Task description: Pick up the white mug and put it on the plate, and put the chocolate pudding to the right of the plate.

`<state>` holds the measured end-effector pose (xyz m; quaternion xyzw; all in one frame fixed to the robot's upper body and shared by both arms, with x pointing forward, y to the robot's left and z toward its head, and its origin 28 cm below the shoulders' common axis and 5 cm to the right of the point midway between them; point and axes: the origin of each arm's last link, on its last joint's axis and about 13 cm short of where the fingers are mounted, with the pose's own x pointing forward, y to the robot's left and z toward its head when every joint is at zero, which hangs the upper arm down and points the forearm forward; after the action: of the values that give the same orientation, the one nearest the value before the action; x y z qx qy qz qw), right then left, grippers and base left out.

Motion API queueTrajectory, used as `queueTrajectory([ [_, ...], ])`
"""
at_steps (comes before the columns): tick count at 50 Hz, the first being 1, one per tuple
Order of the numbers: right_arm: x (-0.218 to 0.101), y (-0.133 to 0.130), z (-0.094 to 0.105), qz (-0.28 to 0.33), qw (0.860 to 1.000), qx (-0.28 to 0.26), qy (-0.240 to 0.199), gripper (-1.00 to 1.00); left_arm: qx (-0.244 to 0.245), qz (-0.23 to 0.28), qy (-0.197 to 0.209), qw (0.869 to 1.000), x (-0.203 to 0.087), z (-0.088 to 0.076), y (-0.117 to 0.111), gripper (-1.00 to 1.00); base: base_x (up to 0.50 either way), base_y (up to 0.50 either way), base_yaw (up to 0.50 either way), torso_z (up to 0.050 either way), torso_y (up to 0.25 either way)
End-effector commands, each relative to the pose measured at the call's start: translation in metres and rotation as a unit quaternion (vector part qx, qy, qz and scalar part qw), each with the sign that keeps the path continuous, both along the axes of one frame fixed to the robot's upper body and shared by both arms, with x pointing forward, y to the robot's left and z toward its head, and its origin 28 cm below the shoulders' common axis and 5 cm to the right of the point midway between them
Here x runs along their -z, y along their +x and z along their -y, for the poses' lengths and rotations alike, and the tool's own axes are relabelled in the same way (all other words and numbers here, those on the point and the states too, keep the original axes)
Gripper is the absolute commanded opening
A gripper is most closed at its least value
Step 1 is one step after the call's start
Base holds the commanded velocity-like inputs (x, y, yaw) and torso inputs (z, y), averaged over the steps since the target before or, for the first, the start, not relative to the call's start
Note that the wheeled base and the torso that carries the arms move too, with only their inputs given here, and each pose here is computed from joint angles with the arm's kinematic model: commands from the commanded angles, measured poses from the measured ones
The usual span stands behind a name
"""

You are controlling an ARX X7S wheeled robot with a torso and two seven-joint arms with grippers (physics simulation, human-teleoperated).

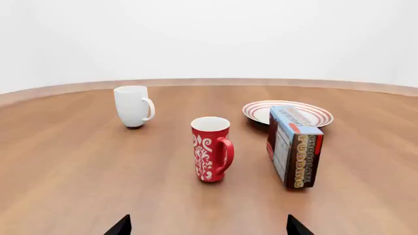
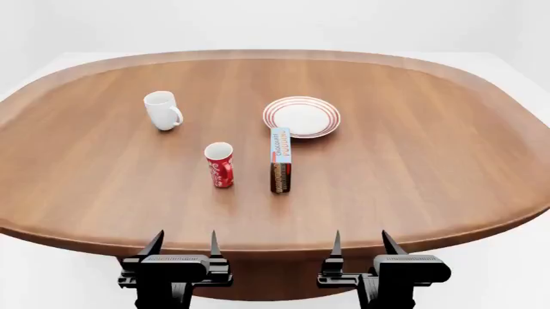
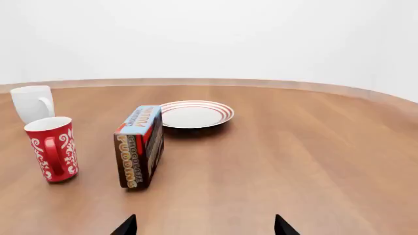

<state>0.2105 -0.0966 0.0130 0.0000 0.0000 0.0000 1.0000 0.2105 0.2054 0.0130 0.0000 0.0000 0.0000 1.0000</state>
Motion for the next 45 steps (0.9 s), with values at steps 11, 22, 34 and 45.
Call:
queueTrajectory([
  [11, 0.0, 0.0, 0.001, -0.002, 1.0, 0.009, 0.005, 1.0, 0.012, -0.004, -0.001, 1.0, 0.0, 0.002, -0.001, 1.0, 0.0, 0.0, 0.0, 0.0, 0.0],
  [22, 0.003, 0.001, 0.001, -0.006, 1.0, 0.007, 0.007, 1.0, 0.01, -0.01, 0.006, 1.0, 0.003, 0.003, 0.0, 1.0, 0.0, 0.0, 0.0, 0.0, 0.0],
  [34, 0.004, 0.001, 0.0, -0.009, 1.0, 0.006, 0.009, 1.0, 0.007, -0.013, 0.01, 1.0, 0.004, 0.003, 0.002, 1.0, 0.0, 0.0, 0.0, 0.0, 0.0],
  [45, -0.033, -0.006, 0.012, 0.087, 0.995, 0.03, 0.041, 1.0, -0.043, 0.114, 0.049, 0.991, -0.04, -0.01, -0.004, 1.0, 0.0, 0.0, 0.0, 0.0, 0.0],
])
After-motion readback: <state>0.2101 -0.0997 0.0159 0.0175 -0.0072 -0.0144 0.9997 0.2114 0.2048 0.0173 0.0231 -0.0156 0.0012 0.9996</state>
